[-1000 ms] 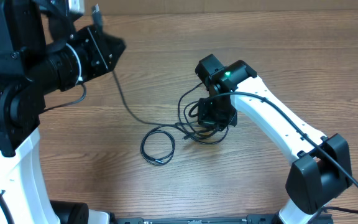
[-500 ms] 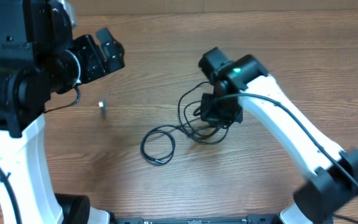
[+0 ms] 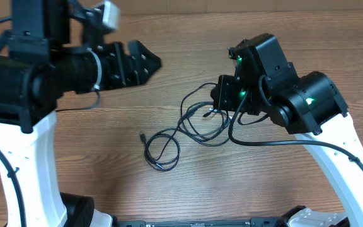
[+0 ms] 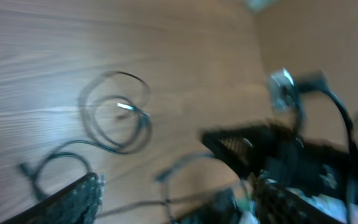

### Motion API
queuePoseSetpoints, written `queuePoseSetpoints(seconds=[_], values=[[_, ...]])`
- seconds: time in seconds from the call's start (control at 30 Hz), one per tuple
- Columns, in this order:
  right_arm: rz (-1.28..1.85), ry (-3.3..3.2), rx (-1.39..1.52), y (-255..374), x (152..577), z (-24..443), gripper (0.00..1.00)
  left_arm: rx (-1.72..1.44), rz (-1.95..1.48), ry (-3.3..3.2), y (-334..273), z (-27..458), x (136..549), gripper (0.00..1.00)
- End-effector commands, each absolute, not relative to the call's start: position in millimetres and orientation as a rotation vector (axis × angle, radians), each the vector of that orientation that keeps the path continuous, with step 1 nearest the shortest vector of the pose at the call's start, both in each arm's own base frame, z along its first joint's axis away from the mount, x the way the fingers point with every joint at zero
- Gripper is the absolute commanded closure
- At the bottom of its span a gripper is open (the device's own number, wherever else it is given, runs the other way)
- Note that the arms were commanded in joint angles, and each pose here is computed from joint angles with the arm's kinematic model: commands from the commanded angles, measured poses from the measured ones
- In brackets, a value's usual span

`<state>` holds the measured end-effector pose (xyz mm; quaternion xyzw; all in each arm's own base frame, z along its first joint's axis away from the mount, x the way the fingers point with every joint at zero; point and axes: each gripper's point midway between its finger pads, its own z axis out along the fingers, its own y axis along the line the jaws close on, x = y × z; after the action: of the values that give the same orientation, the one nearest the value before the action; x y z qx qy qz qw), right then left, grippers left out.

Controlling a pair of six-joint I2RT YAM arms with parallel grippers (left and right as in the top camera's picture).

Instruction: Untangle cables

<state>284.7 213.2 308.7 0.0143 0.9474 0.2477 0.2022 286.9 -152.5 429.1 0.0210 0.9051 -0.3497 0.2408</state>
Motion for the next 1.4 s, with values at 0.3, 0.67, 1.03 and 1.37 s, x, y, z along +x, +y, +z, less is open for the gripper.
queuePoseSetpoints(seconds=[0.3,0.67,1.03,1.37], values=[[0.812,2.562,-0.002,227.3,288.2,331.4,0.96,0.288,-0.928,2.595,-213.6,405.7,250.6,0.44],[0.846,2.585,-0.017,230.5,281.9,330.3,0.94,0.6,-0.712,2.67,-215.3,354.7,250.5,0.45],[0.911,2.593,-0.044,237.6,276.3,332.9,0.93,0.906,-0.792,2.589,-229.0,343.7,240.6,0.45],[0.917,2.595,-0.047,238.8,276.5,332.4,0.87,0.905,-0.79,2.626,-233.9,321.5,249.5,0.74]])
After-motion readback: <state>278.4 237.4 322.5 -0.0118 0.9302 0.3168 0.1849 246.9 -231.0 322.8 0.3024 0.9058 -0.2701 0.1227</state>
